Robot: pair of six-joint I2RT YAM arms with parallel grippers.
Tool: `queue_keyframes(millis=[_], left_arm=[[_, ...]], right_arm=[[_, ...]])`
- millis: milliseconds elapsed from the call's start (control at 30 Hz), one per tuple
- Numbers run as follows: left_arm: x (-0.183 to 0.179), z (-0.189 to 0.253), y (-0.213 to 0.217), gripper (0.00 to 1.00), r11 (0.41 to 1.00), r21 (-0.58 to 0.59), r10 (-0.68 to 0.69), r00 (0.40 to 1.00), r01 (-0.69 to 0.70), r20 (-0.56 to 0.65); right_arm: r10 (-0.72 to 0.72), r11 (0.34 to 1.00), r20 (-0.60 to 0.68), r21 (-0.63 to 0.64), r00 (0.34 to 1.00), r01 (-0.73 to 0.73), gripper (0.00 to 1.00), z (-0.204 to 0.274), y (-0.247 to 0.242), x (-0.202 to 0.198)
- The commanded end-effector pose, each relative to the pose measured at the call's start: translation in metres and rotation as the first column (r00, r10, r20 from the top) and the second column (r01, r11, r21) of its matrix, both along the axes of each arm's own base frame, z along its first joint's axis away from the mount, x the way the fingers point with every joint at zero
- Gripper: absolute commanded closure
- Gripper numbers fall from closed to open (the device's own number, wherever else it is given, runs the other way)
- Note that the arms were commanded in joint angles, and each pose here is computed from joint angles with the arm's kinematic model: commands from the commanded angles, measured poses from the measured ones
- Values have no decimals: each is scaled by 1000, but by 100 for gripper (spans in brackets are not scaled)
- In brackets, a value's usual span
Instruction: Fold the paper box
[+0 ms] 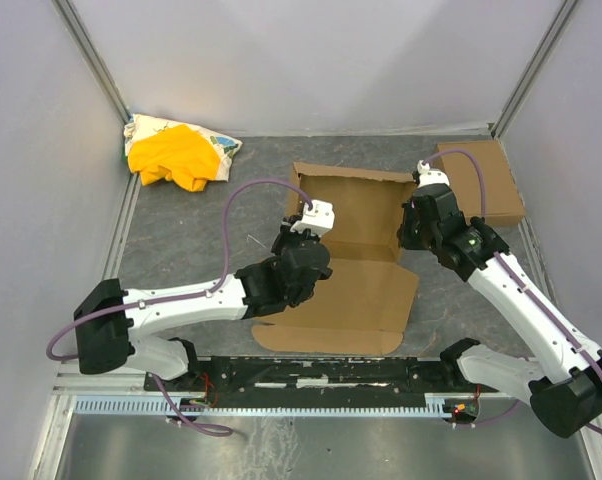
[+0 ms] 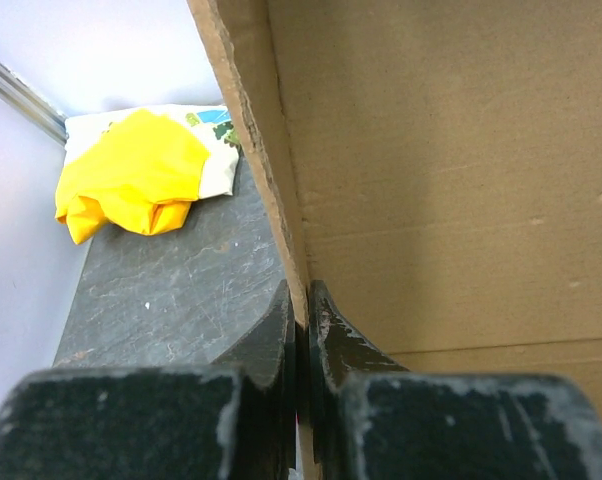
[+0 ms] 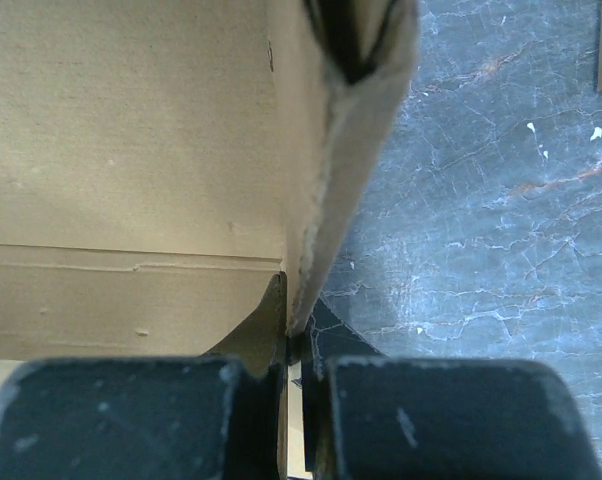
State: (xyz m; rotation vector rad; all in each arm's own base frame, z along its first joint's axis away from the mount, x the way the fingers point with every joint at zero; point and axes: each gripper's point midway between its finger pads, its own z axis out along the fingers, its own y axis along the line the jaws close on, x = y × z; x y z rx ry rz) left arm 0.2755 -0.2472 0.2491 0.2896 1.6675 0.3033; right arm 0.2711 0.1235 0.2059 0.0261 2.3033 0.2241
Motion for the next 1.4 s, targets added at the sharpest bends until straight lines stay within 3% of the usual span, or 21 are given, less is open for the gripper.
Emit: queue_keyframes(millis=[0,233,400,567,667,1067,1233,1367], left_arm=[[-7,4,-1,97,998,55,-45,999,45,4],[-7,2,2,97,995,100,-1,1000,0,9],[-8,4,-1,95,999,49,-25,1000,24,3],[-14,9,-2,45,995,-46,-84,996,83,-3],[-19,9,6,22,990,-105,-98,995,98,-1],[-45,52,70,20,944,-319,-73,997,78,29],[-61,76,101,21,889,-432,-123,989,149,87],[-69,85,125,23,876,-455,-120,986,160,116]], right_arm=[[39,993,122,102,992,-51,98,42,21,12],[39,993,120,104,992,-52,98,41,22,12],[44,993,106,100,993,-55,98,36,23,12],[38,994,102,102,994,-49,98,32,24,14],[25,994,99,99,995,-35,98,28,24,17],[31,999,77,24,997,-33,98,24,26,37],[139,988,-22,-64,990,-140,98,17,35,43],[218,969,-84,-99,972,-226,98,17,48,55]])
